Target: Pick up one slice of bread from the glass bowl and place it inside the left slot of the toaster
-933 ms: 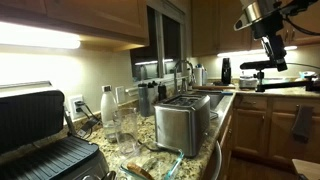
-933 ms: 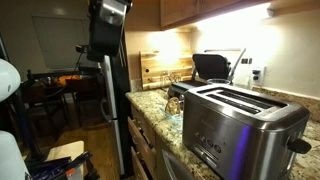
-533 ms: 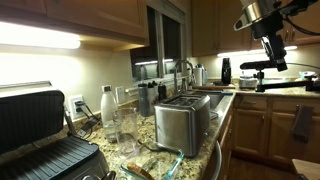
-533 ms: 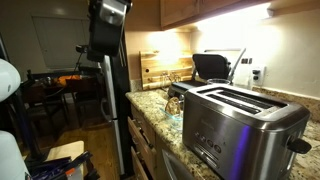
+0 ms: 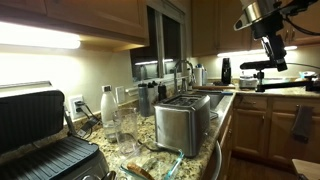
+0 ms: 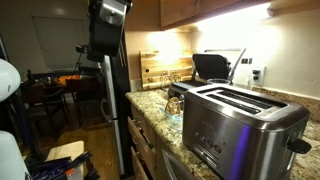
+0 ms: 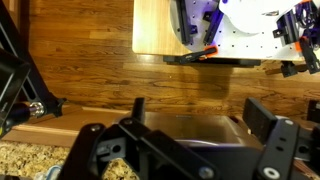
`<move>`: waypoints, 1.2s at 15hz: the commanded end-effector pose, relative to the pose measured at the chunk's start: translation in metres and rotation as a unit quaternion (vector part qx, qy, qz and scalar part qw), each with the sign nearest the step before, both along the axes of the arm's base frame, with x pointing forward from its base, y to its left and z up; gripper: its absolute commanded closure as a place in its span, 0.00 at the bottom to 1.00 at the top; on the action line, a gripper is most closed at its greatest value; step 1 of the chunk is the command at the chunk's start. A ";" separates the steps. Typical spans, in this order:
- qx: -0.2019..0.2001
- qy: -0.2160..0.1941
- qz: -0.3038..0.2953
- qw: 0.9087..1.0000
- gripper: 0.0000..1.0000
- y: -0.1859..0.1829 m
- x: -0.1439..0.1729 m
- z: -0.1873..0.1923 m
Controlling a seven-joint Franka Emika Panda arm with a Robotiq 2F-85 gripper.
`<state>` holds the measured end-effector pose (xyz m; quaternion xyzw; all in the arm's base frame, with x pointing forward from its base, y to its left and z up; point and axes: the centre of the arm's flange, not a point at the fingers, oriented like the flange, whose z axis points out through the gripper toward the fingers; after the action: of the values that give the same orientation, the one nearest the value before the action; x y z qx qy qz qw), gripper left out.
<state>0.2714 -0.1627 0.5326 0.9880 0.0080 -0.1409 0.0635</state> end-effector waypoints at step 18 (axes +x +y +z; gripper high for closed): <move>0.000 0.001 0.004 1.000 0.00 0.003 0.003 -0.001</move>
<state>0.2716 -0.1625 0.5326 0.9880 0.0088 -0.1408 0.0632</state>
